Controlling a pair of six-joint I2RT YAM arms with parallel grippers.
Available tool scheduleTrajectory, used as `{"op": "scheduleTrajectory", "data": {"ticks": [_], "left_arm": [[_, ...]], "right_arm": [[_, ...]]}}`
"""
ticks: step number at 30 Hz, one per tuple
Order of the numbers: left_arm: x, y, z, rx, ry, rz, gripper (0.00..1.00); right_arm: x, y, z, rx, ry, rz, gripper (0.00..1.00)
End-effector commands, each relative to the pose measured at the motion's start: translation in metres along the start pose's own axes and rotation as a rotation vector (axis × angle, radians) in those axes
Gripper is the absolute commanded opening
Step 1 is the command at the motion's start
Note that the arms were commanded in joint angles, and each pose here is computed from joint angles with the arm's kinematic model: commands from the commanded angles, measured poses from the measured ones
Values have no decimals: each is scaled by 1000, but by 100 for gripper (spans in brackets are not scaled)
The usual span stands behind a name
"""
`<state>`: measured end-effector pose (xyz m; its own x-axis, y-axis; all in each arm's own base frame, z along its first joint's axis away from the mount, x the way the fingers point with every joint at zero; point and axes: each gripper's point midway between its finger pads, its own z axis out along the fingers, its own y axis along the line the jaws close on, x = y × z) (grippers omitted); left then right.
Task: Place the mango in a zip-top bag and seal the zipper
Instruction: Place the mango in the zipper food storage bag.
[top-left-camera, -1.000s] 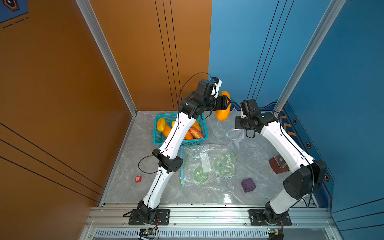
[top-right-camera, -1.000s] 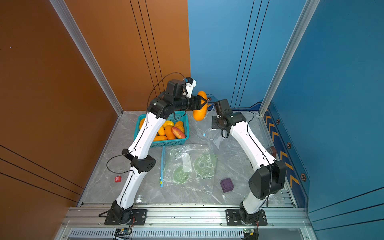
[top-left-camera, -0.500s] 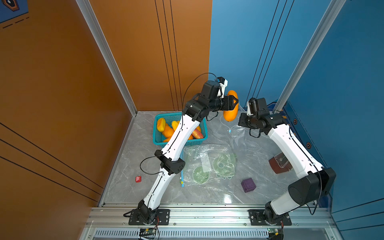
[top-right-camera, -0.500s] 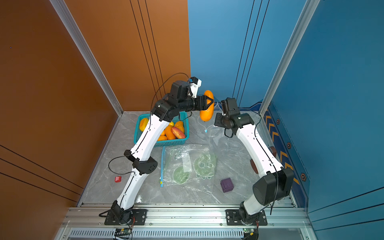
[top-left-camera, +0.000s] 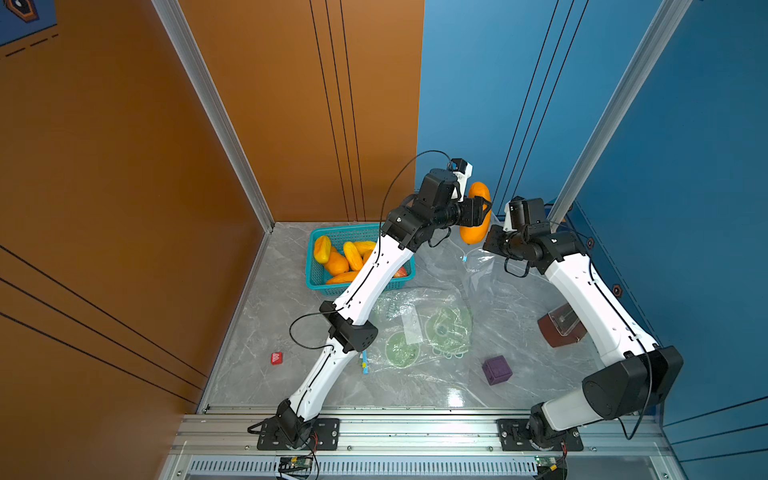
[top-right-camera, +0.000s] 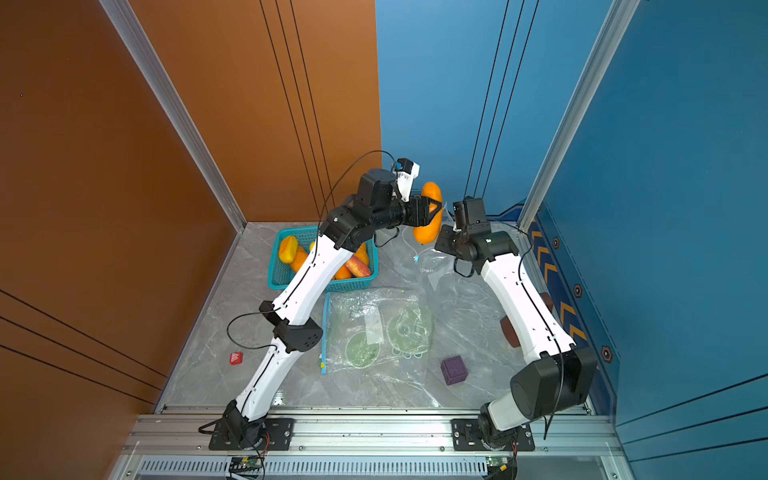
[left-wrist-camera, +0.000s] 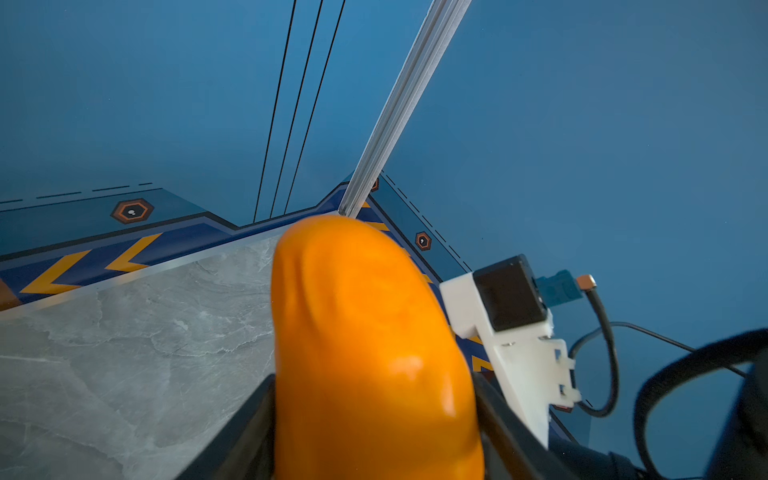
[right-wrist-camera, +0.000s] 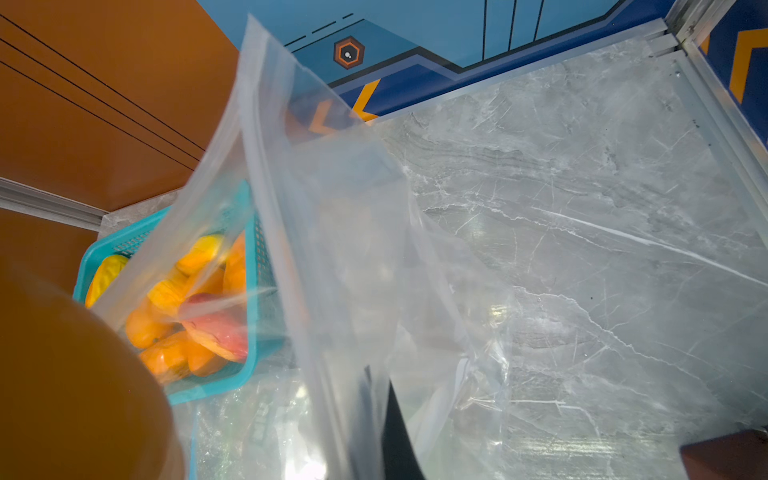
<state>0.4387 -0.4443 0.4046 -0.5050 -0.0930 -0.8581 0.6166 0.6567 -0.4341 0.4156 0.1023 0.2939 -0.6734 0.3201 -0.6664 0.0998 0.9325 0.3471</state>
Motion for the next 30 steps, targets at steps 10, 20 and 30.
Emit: {"op": "scheduleTrajectory", "data": {"ticks": [10,20,30], "left_arm": [[6,7,15,-14,-11,34,57],[11,17,15,4,36,-11,70],[22,12,17,55,92,-41,85]], "right_arm": [[-16,3,-14,-53,-58,59,0],[-15,-1,-4,-41,-44,48,0],[-16,2,-2,-51,-42,38,0]]}}
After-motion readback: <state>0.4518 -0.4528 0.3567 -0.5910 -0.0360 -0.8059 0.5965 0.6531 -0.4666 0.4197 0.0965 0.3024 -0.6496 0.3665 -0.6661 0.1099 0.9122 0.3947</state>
